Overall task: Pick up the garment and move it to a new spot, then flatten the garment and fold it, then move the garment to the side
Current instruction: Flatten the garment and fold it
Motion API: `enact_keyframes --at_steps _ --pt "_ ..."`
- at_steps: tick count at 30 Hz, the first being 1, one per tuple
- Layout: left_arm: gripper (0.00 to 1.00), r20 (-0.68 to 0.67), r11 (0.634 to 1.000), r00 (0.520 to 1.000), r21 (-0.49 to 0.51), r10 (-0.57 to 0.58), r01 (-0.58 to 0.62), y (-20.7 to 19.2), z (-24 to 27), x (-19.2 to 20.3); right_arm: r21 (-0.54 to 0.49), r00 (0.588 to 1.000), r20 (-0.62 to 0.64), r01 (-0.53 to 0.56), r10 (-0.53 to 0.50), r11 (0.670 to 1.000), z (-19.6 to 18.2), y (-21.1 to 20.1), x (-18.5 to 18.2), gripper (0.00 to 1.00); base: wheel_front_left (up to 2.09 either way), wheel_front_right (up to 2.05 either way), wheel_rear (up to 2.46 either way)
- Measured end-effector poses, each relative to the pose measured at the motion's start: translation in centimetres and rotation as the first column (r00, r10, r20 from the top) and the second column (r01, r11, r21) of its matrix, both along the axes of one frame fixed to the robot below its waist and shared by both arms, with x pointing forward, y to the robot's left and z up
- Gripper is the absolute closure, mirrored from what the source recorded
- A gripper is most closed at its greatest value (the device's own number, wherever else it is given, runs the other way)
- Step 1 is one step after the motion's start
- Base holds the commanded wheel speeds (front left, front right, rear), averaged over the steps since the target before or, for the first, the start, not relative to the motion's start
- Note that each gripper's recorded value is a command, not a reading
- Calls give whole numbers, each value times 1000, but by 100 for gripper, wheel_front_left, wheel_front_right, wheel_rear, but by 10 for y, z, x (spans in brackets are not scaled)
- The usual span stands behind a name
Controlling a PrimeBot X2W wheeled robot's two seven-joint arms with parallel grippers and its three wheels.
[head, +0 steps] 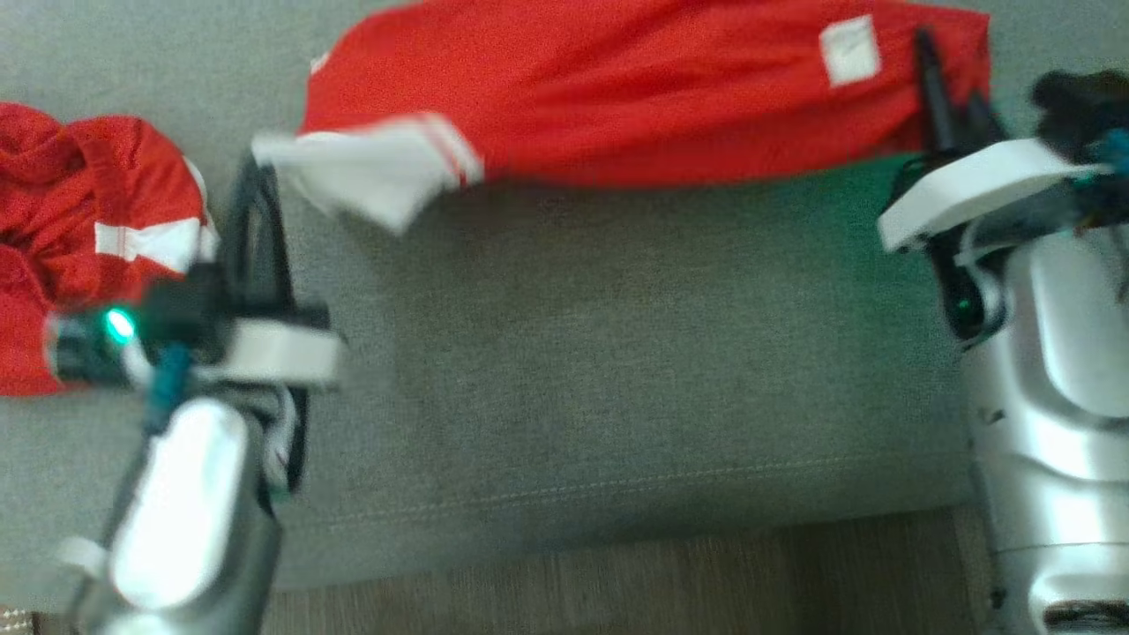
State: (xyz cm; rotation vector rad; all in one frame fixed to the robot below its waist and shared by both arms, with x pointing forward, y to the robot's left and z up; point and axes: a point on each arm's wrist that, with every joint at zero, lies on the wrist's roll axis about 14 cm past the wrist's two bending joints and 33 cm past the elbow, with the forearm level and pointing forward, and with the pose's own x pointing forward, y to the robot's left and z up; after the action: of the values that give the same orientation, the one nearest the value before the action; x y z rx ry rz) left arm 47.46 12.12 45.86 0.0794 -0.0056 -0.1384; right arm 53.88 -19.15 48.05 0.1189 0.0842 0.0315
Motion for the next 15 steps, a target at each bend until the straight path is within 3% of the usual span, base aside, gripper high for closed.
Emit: enact_keyframes --at_steps 4,7,10,15 --pt "100 238 999 971 -33 -4 13 2 83 27 -11 991 130 30 -29 999 41 -15 1 100 0 0 0" --pt "100 295 999 955 -35 -18 30 1 103 31 4 983 184 20 -21 1000 59 -16 -4 100 0 0 0" --pt "100 187 999 982 -36 -21 28 3 64 19 4 992 129 2 -2 1000 35 -15 -25 100 0 0 0" --pt "100 -91 999 996 -31 23 -25 18 -26 -24 75 991 -135 -2 12 997 -63 -3 -98 100 0 0 0"
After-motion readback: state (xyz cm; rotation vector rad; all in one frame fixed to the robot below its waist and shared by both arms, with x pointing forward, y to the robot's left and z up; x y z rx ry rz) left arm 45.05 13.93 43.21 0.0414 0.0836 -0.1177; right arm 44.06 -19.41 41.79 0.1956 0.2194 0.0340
